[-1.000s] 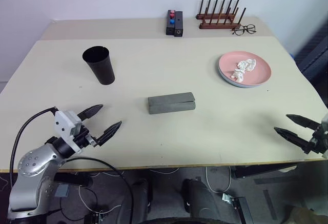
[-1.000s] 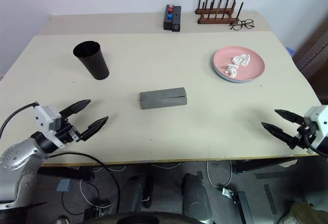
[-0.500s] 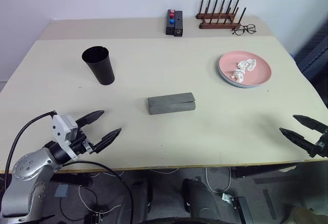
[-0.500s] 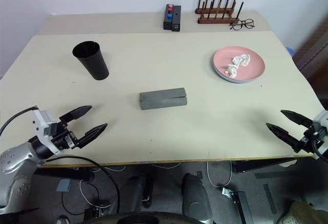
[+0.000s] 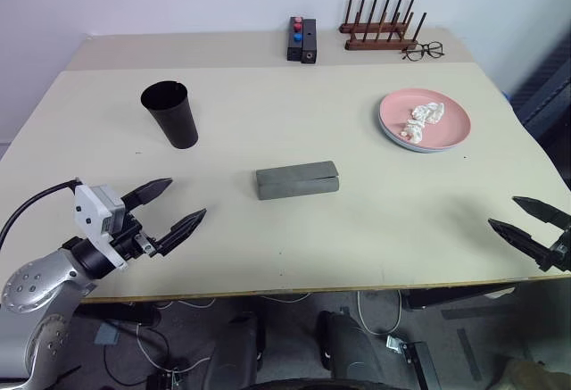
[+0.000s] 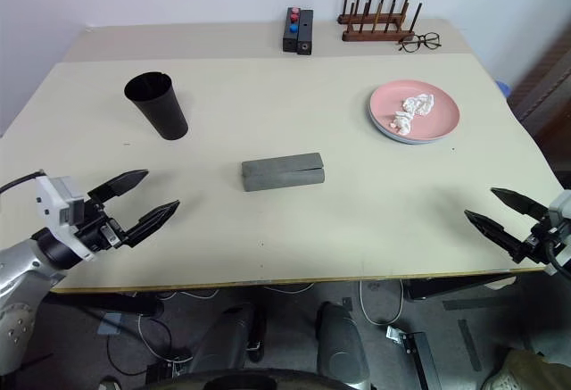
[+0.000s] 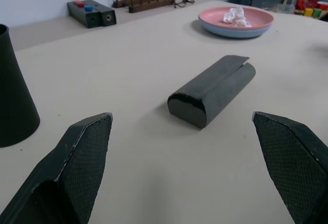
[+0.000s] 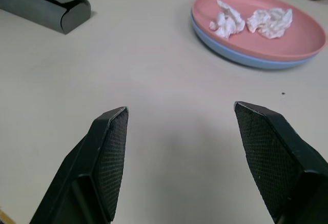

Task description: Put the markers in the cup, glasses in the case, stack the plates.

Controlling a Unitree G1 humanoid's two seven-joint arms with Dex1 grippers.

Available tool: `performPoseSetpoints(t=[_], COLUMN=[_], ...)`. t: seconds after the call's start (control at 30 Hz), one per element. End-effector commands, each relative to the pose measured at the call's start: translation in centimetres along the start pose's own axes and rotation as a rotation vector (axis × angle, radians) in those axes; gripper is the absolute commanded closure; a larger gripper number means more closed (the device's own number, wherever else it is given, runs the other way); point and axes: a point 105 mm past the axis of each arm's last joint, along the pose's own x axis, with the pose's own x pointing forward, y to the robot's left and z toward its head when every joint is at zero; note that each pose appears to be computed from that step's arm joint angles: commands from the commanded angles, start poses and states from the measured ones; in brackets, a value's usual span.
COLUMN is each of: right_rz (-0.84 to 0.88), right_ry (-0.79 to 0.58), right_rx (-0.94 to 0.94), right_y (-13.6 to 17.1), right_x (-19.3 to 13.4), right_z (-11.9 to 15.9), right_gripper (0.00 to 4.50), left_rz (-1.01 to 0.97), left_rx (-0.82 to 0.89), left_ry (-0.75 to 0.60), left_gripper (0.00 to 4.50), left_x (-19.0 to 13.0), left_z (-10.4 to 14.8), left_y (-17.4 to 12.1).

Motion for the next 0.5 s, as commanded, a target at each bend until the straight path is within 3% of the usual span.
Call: performPoseSetpoints(t=[0.03, 0.33, 0.5], right_rz=[-0.005, 0.031, 0.044], right_ry=[-0.024, -0.017, -0.021], right_rx=[-0.035, -0.032, -0.017], right_y=[-0.8, -1.5, -0.7], right_x=[0.0, 0.8, 1.0], right_z=[1.1, 1.2, 0.7], right_gripper=[1.15, 1.15, 1.15], left_rz=[0.006, -0.001, 0.026], left_rx=[0.024, -0.005, -0.007], left_ry=[-0.028, -0.021, -0.005], left_gripper=[0.00, 0.00, 0.00], left_x=[-0.2, -0.1, -1.1], left_z=[1.2, 1.3, 0.7], left_y=[-0.5, -1.9, -0.9])
